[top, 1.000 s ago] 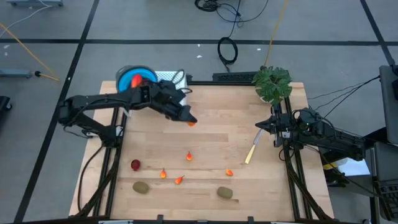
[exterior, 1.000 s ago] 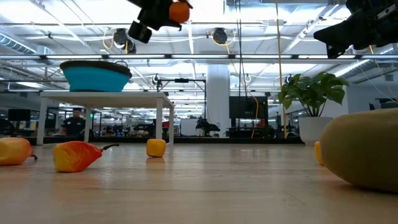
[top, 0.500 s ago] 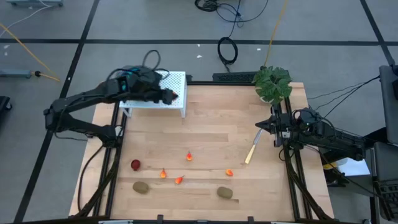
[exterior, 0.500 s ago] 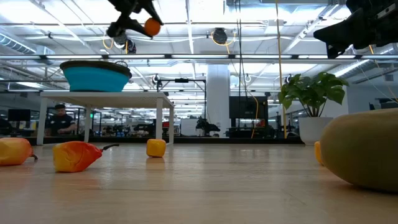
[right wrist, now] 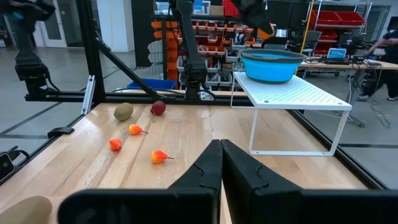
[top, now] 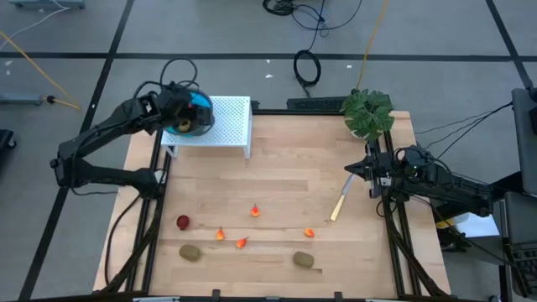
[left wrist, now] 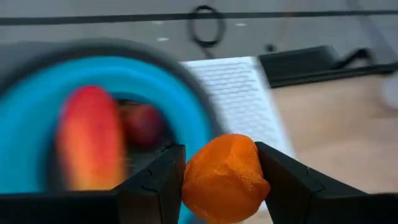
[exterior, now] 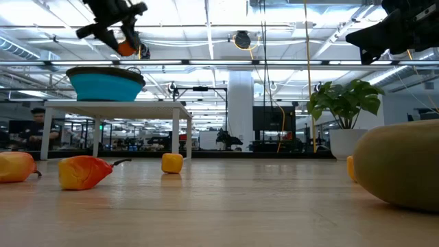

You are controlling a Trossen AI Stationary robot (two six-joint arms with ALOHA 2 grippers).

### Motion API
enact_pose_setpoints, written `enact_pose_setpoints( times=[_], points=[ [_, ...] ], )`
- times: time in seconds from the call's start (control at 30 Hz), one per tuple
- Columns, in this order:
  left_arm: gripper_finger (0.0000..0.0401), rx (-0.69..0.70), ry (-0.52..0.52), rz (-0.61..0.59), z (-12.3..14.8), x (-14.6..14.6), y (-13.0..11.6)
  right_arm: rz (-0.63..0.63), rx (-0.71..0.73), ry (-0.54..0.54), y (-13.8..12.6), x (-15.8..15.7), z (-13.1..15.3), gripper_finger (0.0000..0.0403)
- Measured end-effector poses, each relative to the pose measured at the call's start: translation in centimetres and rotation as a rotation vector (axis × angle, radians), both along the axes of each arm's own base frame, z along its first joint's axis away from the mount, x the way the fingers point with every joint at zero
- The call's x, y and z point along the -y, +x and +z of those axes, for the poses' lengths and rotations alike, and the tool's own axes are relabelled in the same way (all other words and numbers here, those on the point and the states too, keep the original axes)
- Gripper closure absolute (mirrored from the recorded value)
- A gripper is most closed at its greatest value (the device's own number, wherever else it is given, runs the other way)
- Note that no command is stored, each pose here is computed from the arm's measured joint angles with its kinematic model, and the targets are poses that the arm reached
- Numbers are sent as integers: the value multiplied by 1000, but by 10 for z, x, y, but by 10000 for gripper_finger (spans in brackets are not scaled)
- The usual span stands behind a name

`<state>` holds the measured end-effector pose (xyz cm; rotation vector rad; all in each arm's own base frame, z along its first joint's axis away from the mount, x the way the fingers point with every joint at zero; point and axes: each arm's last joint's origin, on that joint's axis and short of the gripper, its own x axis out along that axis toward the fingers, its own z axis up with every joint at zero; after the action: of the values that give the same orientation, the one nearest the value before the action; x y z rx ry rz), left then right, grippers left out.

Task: Pick & Place Fruit
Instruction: Put the orange into the blue strainer bowl on the shelf

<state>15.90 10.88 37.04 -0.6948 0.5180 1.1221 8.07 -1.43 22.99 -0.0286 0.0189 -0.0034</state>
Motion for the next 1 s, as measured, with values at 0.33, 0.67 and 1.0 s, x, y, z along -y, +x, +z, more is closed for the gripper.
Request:
enact_pose_setpoints(
  times=[0.33,0.67,1.0],
  points=[
    [219,-157,23,211,-4,-29,-33,0,0,0,0,0,0,403],
    [219,-300,-98,293,-18,-43,-49,0,0,0,0,0,0,403],
    [219,-402,-184,309,-33,-54,-43,-4,-1,0,0,0,0,403]
  ],
)
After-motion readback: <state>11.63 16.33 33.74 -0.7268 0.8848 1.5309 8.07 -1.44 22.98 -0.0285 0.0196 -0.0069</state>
